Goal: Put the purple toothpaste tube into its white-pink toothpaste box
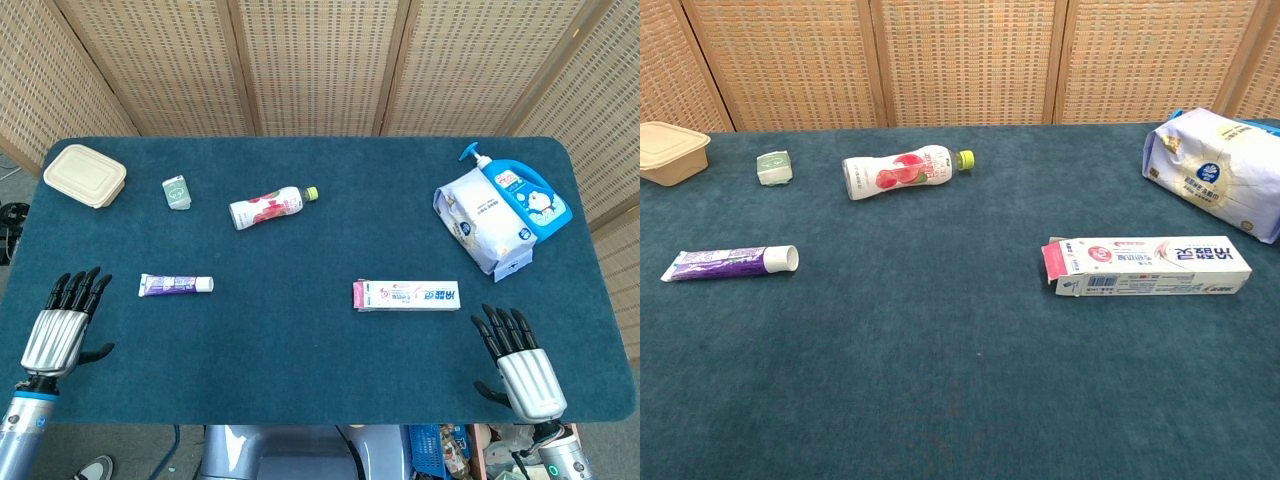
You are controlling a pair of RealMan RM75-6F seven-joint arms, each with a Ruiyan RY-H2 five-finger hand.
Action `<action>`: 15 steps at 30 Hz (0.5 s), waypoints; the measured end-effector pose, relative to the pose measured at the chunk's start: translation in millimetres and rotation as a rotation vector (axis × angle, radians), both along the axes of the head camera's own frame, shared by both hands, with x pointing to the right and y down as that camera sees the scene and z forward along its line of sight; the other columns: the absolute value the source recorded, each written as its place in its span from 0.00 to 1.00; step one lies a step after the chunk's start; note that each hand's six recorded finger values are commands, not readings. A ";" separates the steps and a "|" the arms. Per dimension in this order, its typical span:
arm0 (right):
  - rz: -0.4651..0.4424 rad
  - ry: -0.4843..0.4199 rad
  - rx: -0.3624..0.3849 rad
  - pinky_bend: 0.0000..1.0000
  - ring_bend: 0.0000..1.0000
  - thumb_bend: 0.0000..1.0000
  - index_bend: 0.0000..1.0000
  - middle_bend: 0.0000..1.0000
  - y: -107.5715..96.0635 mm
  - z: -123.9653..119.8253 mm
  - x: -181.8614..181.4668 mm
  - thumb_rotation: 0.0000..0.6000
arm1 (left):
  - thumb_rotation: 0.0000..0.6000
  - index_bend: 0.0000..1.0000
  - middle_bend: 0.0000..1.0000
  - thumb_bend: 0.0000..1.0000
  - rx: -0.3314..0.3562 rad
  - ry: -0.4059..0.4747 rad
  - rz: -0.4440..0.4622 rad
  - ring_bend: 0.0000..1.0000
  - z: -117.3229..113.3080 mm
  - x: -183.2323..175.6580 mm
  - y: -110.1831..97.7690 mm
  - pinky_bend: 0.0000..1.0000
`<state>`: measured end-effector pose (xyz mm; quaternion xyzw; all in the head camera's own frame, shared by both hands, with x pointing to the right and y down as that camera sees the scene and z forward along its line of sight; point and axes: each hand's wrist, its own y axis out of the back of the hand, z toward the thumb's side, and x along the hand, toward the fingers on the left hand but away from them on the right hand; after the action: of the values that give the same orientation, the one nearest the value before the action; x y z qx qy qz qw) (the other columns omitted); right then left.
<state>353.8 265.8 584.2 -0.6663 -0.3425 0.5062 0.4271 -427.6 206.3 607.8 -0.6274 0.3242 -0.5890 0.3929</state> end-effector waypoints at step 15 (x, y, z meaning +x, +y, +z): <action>-0.002 -0.001 0.003 0.00 0.00 0.00 0.01 0.00 0.2 3.4 -1.1 1.00 | 1.00 0.13 0.11 0.20 -0.135 -0.121 -0.051 0.00 38.9 -11.0 -46.7 0.00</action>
<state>352.7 266.0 587.6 -0.6662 -0.3428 0.5050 0.4286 -438.6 159.7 646.7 -0.6071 0.2754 -0.6562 0.3535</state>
